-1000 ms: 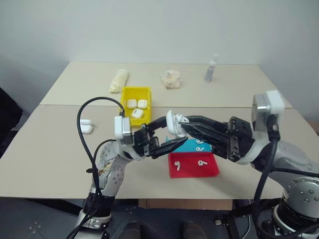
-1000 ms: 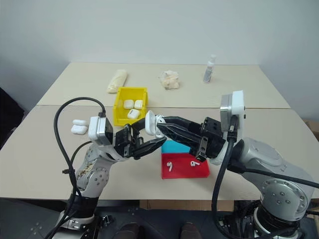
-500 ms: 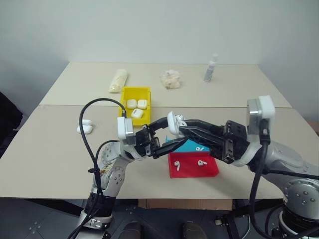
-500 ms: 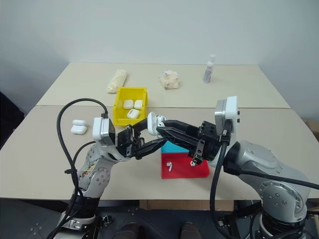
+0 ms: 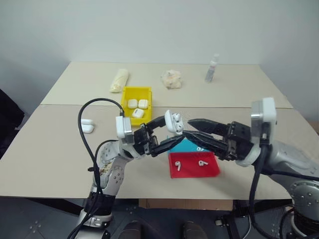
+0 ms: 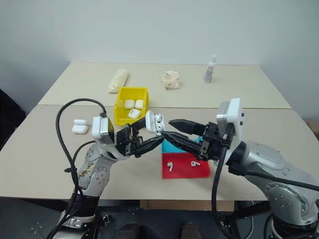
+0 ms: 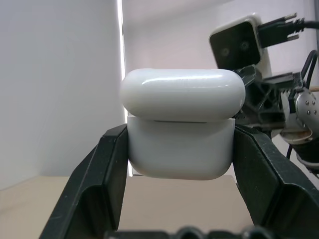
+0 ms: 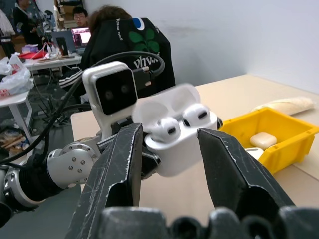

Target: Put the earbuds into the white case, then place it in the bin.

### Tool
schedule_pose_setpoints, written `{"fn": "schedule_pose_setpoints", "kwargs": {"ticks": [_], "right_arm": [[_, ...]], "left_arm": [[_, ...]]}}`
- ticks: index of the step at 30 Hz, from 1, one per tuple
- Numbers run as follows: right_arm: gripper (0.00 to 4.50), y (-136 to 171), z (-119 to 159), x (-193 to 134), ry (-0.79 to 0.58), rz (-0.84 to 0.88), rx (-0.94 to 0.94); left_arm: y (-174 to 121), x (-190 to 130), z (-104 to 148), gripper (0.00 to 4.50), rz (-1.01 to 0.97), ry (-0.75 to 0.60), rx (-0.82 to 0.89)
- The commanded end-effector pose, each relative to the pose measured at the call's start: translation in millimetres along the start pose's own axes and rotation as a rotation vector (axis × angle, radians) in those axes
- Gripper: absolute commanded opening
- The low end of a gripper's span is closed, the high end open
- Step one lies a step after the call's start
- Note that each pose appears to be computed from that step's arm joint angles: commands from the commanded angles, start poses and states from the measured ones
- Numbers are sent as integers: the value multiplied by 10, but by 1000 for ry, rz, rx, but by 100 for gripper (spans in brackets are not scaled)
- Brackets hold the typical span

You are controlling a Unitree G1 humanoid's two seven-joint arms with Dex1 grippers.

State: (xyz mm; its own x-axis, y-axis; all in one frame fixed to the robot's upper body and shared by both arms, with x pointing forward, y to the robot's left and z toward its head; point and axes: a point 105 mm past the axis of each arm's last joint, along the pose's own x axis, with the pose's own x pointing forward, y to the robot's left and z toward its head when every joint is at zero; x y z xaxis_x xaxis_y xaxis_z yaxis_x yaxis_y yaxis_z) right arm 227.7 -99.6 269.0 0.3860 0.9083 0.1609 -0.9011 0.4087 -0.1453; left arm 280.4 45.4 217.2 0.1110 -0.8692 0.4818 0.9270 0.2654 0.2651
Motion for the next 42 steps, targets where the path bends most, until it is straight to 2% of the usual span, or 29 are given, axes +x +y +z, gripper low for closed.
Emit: {"fn": "schedule_pose_setpoints", "kwargs": {"ticks": [1, 4, 7, 8, 13, 20, 33, 39, 42], "right_arm": [[198, -57, 280, 54, -26, 0, -84], [122, -50, 340, 202, 25, 21, -129], [8, 21, 253, 300, 109, 60, -203], [3, 28, 218, 316, 127, 65, -210], [3, 13, 3, 362, 234, 53, -279], [3, -125, -72, 383, 256, -35, -328], [3, -275, 6, 292, 241, -135, -348], [3, -192, 44, 267, 221, -108, -356], [3, -90, 167, 243, 162, -70, -368]], "left_arm": [[63, 108, -112, 279, 35, 92, 84], [142, 182, -208, 279, 91, 147, 123], [218, 279, -245, 279, 132, 134, 154], [229, 302, -247, 279, 136, 124, 160], [248, 384, -232, 279, 144, 94, 174], [170, 344, -133, 279, 107, 37, 163], [197, 326, -123, 279, 114, 21, 176], [213, 319, -124, 279, 125, 17, 179], [303, 260, -129, 279, 182, 30, 202]]}}
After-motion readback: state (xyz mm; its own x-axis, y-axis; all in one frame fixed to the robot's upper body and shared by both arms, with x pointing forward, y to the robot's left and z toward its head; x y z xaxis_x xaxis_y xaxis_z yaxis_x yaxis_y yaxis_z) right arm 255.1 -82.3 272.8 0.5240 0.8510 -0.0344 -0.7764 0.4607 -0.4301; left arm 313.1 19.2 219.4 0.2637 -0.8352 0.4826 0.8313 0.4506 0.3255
